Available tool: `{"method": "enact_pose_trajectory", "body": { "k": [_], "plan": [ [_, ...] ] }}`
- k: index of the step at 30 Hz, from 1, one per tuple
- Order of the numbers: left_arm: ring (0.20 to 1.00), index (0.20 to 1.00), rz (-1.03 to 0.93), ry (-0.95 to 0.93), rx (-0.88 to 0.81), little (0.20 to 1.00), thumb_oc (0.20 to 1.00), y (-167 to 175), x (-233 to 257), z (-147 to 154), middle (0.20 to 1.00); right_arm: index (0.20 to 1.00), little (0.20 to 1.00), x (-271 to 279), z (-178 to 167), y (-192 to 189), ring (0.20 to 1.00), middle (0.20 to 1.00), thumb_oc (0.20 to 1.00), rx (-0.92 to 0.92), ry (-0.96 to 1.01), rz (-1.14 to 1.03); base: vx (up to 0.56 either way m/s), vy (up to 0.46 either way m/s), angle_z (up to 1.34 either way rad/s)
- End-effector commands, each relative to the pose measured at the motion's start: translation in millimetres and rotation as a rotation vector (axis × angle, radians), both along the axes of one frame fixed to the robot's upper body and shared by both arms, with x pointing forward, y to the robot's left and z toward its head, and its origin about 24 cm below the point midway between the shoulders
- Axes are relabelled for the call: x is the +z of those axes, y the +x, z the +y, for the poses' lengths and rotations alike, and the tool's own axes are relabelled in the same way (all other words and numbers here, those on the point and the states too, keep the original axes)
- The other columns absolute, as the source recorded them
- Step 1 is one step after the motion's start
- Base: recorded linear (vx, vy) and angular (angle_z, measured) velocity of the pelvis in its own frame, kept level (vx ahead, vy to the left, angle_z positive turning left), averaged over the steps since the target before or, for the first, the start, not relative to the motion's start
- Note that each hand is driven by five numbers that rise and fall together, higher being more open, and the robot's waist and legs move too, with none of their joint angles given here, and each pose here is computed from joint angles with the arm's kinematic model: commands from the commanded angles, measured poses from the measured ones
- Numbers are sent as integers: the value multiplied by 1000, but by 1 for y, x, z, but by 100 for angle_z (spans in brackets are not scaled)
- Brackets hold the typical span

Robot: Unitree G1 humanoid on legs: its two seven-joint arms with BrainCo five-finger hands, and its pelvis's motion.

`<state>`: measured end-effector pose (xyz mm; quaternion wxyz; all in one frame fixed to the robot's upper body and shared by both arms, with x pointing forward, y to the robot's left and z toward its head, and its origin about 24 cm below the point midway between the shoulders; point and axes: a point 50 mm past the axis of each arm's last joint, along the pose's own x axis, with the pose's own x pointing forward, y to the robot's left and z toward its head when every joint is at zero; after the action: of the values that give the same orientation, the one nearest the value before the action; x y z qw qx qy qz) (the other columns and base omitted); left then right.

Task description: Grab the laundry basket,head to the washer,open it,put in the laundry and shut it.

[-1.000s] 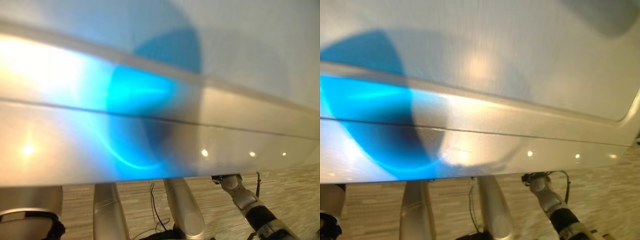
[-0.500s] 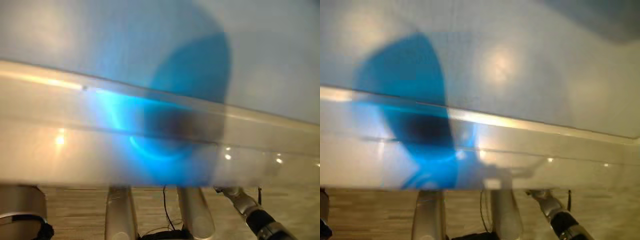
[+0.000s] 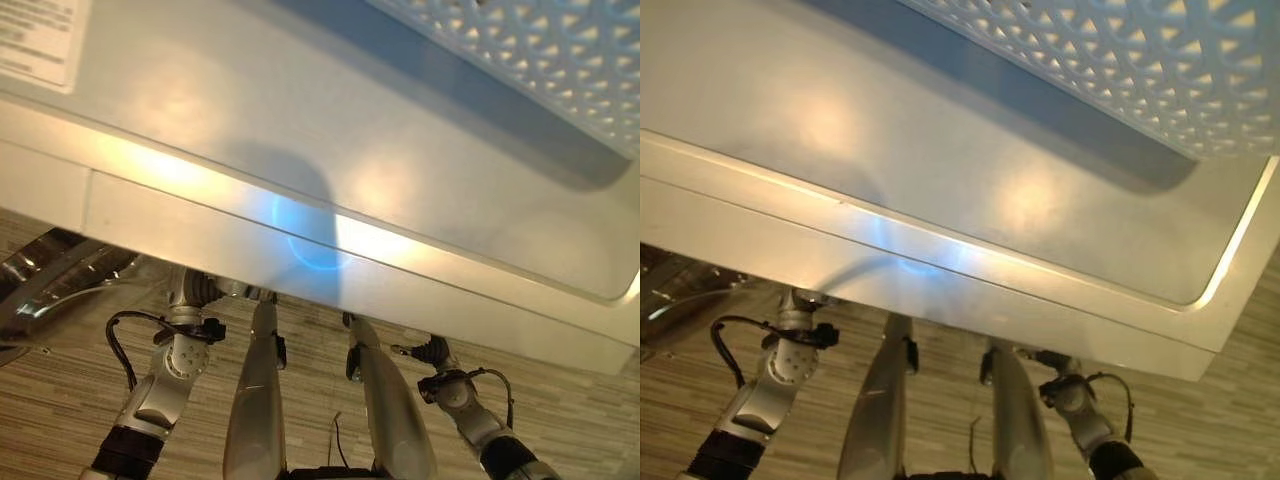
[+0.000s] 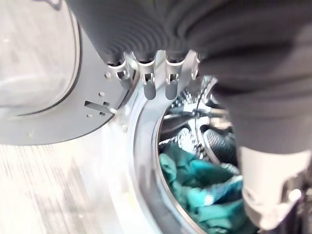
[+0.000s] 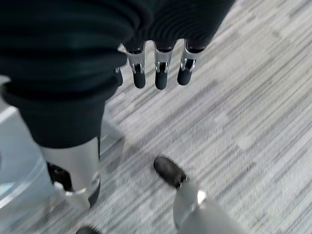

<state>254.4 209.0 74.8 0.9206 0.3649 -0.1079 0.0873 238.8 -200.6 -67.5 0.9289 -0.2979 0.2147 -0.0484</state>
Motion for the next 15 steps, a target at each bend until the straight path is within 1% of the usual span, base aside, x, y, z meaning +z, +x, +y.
{"method": "enact_pose_trajectory", "body": {
  "k": [1,2,4,5,6,9,10,11,12,13,15],
  "plan": [
    [1000,1000,6,27,-81,1000,1000,1,5,2,1000,1000,1000,-20,-11,-28,1000,1000,1000,-40,-21,109,-13,-11,36],
    [1000,1000,6,27,-81,1000,1000,0,5,2,1000,1000,1000,-20,-11,-28,1000,1000,1000,-40,-21,109,-110,-27,31],
    [1000,1000,132,-34,-72,1000,1000,-11,-21,9,1000,1000,1000,-36,-14,-45,1000,1000,1000,-50,-16,203,-39,-84,15],
    [1000,1000,132,-34,-72,1000,1000,-11,-21,9,1000,1000,1000,-36,-14,-45,1000,1000,1000,-50,-16,204,26,-105,37],
    [1000,1000,179,-72,-54,1000,1000,-13,-32,11,1000,1000,1000,-46,-17,-57,1000,1000,1000,-65,-14,270,41,-75,48],
    [1000,1000,214,-93,-23,1000,1000,-12,-43,15,1000,1000,1000,-60,-22,-79,1000,1000,1000,-83,-18,370,-2,-23,55],
    [1000,1000,234,-92,-14,1000,1000,-11,-48,16,1000,1000,1000,-63,-31,-92,1000,1000,1000,-114,-19,401,-23,50,49],
    [1000,1000,234,-92,-15,1000,1000,-11,-48,16,1000,1000,1000,-63,-31,-92,1000,1000,1000,-114,-20,402,-34,93,41],
    [1000,1000,239,-89,-2,1000,1000,-9,-51,18,1000,1000,1000,-63,-39,-97,1000,1000,1000,-148,-13,406,86,185,20],
    [1000,1000,268,-87,29,1000,1000,-10,-57,25,1000,1000,1000,-67,-49,-114,1000,1000,1000,-216,10,441,165,283,18],
    [1000,1000,321,-126,113,1000,1000,-17,-70,40,1000,1000,1000,-70,-65,-130,1000,1000,1000,-315,34,481,201,253,33]
  ]
}}
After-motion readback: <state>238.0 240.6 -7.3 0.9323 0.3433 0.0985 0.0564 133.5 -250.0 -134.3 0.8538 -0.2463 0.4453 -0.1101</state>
